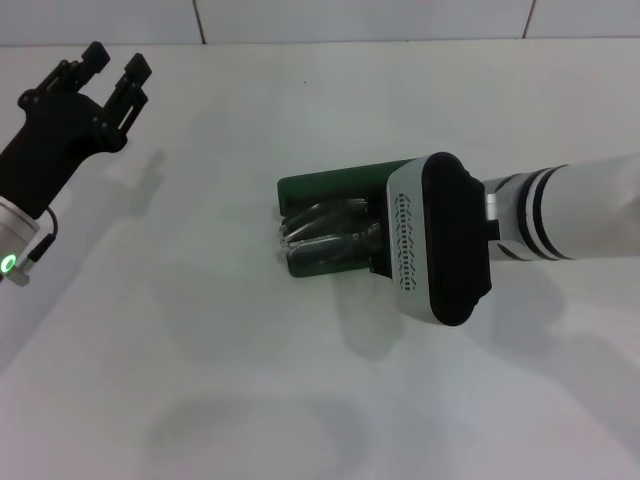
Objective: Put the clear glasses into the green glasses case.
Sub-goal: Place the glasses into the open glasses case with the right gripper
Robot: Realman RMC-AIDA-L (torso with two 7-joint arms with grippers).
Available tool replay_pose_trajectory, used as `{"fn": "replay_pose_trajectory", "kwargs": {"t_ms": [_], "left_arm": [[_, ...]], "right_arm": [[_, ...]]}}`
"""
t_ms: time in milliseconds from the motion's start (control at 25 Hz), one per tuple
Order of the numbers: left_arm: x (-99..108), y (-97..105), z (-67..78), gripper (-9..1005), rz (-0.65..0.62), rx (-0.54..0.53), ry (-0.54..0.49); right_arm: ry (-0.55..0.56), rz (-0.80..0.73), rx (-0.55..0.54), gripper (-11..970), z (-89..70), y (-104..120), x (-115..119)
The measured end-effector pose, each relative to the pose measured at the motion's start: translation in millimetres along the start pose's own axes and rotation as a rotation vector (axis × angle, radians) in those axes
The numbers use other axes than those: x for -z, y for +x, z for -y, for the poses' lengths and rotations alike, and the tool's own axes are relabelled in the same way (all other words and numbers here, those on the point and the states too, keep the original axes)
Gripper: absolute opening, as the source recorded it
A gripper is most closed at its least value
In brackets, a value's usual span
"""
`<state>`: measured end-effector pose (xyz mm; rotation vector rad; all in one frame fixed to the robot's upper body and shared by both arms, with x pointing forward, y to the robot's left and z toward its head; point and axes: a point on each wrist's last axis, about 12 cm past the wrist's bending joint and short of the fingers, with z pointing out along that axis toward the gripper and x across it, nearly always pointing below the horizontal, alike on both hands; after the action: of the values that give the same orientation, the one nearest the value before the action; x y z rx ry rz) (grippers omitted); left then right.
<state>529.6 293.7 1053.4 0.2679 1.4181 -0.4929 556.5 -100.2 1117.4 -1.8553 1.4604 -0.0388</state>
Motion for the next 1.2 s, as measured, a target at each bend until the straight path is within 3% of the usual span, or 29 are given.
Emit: {"fn": "replay_pose_trajectory", "kwargs": {"t_ms": [320, 800, 960, 1200], "left_arm": [[-0.4, -0.3, -0.4, 516, 0.0, -0.001, 0.0], [2.0, 1.5, -2.1, 515, -0.013, -0.005, -0.015], [-0.4, 1.6, -2.2, 515, -0.017, -0.009, -0.014], [-0.3, 1.3, -2.4, 515, -0.017, -0.011, -0.014]], "right_arm": [[-0.073, -0.007, 0.006, 386, -8.6, -3.0, 1.8], [-0.03, 0.075, -0.043, 398, -8.1, -13.4, 8.1], [-0.146, 0.117, -0.075, 401, -15.8, -20.2, 10.6], [-0.217, 0.084, -0.138, 407, -13.3, -10.4, 13.2]]}}
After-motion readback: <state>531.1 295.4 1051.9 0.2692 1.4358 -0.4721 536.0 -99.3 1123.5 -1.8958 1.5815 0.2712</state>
